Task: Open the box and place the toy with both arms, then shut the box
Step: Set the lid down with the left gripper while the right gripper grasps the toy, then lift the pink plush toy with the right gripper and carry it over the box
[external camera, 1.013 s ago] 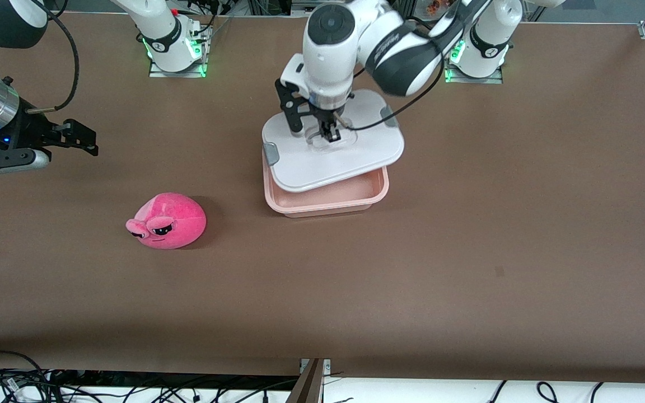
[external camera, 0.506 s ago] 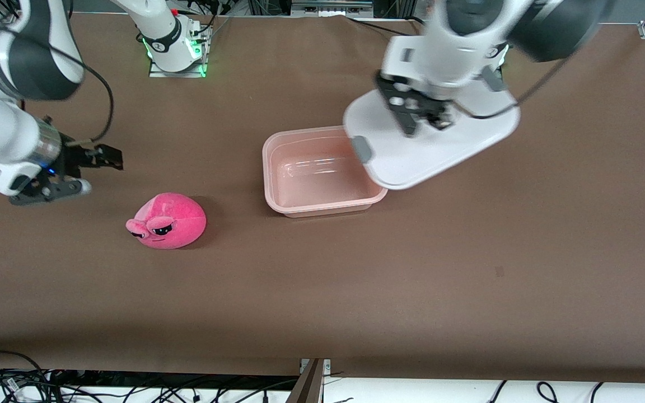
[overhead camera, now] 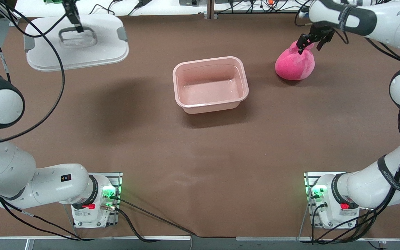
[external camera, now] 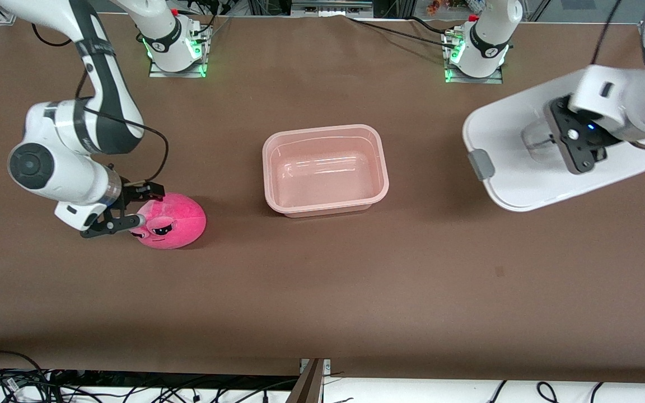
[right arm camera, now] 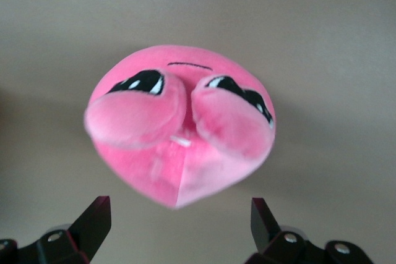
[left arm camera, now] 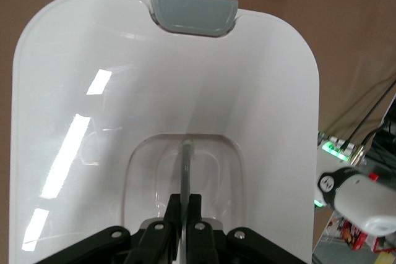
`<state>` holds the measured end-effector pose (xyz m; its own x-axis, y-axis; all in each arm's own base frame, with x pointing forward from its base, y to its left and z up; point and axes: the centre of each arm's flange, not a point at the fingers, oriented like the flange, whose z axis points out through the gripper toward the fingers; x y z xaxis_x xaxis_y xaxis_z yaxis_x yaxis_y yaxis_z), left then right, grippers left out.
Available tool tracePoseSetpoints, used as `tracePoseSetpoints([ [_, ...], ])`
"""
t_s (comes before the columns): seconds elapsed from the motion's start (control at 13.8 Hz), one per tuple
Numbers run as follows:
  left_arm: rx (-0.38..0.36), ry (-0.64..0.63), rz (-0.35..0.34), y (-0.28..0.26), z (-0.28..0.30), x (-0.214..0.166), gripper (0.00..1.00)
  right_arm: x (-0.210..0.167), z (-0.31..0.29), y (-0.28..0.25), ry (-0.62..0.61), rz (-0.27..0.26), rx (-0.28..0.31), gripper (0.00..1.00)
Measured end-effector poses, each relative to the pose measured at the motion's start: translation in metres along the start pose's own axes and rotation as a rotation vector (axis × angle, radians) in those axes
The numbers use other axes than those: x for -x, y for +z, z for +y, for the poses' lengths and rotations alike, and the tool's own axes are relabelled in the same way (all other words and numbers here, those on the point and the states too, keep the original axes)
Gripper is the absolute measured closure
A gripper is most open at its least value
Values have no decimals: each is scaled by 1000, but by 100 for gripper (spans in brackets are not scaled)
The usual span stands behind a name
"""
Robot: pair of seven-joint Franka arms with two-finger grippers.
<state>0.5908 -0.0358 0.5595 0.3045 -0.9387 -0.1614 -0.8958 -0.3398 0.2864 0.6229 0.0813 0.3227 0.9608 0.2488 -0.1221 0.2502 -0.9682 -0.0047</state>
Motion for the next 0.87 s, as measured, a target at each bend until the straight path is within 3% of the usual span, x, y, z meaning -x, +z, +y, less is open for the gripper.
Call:
tracePoseSetpoints([
  [0.22,7,66,35,22,-38,26,93,2,-1,47,-1,22,7,3],
  [0.43,9,87,48,28,-49,35,93,3,-7,46,-11,33,5,41],
  [0.65,4,109,47,26,-44,23,93,2,-9,37,-51,49,6,71],
  [0.8,3,114,47,25,-43,21,93,0,-9,29,-91,64,9,89],
  [0.87,3,114,47,25,-43,21,93,-2,-9,24,-113,75,11,90],
])
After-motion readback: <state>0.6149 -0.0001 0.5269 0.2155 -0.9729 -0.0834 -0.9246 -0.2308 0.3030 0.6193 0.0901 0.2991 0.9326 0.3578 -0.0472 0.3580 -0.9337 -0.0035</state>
